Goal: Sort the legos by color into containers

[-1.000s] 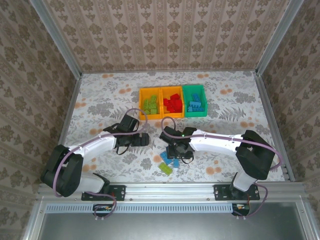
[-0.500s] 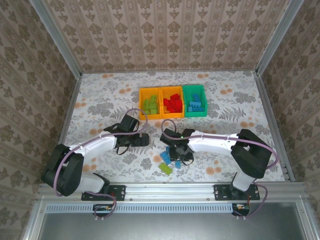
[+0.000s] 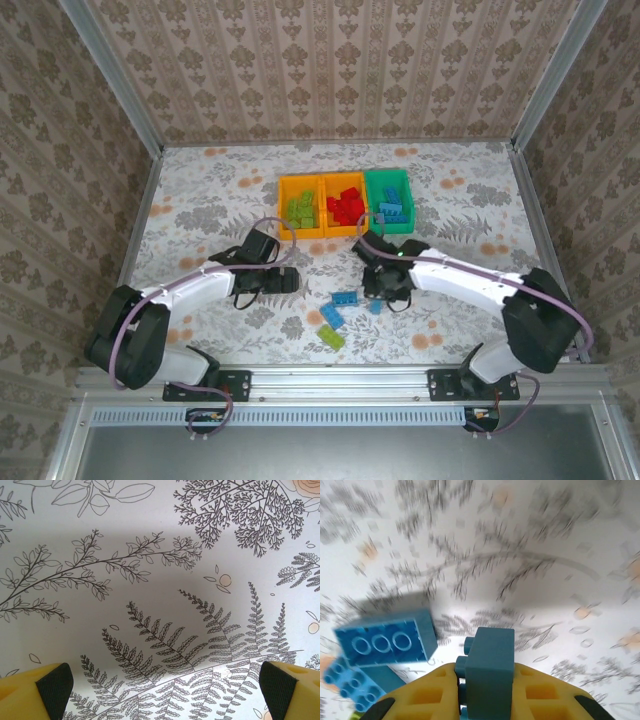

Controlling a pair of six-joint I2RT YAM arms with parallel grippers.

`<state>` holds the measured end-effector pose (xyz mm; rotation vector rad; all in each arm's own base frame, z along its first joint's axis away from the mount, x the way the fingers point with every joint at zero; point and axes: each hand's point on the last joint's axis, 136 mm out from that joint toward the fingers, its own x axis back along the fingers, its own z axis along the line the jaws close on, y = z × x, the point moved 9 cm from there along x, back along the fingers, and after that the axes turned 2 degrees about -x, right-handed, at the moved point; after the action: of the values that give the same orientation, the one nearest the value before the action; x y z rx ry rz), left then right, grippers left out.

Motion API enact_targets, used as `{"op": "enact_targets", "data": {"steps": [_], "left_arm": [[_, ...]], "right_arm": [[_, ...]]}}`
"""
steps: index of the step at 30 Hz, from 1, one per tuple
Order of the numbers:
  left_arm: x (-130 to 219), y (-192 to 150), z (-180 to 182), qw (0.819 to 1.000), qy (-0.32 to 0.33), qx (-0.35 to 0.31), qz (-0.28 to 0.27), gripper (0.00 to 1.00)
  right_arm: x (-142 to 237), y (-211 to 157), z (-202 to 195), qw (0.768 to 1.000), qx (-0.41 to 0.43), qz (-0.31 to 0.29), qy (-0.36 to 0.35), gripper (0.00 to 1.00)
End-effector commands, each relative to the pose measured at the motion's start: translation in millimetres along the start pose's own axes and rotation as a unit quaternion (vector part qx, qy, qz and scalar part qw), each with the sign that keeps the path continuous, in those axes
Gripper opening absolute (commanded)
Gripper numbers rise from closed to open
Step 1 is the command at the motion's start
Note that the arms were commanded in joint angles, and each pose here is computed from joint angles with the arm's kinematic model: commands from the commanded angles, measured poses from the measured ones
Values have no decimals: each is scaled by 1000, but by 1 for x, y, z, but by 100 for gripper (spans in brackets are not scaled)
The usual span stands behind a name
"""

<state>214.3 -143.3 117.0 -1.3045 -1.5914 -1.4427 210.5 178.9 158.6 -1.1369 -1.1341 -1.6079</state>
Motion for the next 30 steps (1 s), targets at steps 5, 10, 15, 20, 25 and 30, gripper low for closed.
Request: {"op": "enact_targets", "data": {"steps": [5,10,15,20,25,30], "left_arm": [[11,11,-19,999,-17,-40,-13,99],[15,6,-39,995,-39,-91,-9,99],[19,-5,-54,987,-52,-152,-3,99],[24,-9,-71,975,-63,-214,-13,99],[23,-3,-89,973,-65,-220,-2,99],[16,-3,-120,968,-79,-236,23,100]], "right_arm": [[40,78,-19,996,3,-84,21,18],[43,155,-24,991,6,-135,1,17],[26,215,-24,989,-13,-144,10,17],[5,247,-18,990,-25,-141,9,21],[-13,261,-12,990,-31,-136,8,24],[-20,266,-11,991,-34,-133,2,43]]}}
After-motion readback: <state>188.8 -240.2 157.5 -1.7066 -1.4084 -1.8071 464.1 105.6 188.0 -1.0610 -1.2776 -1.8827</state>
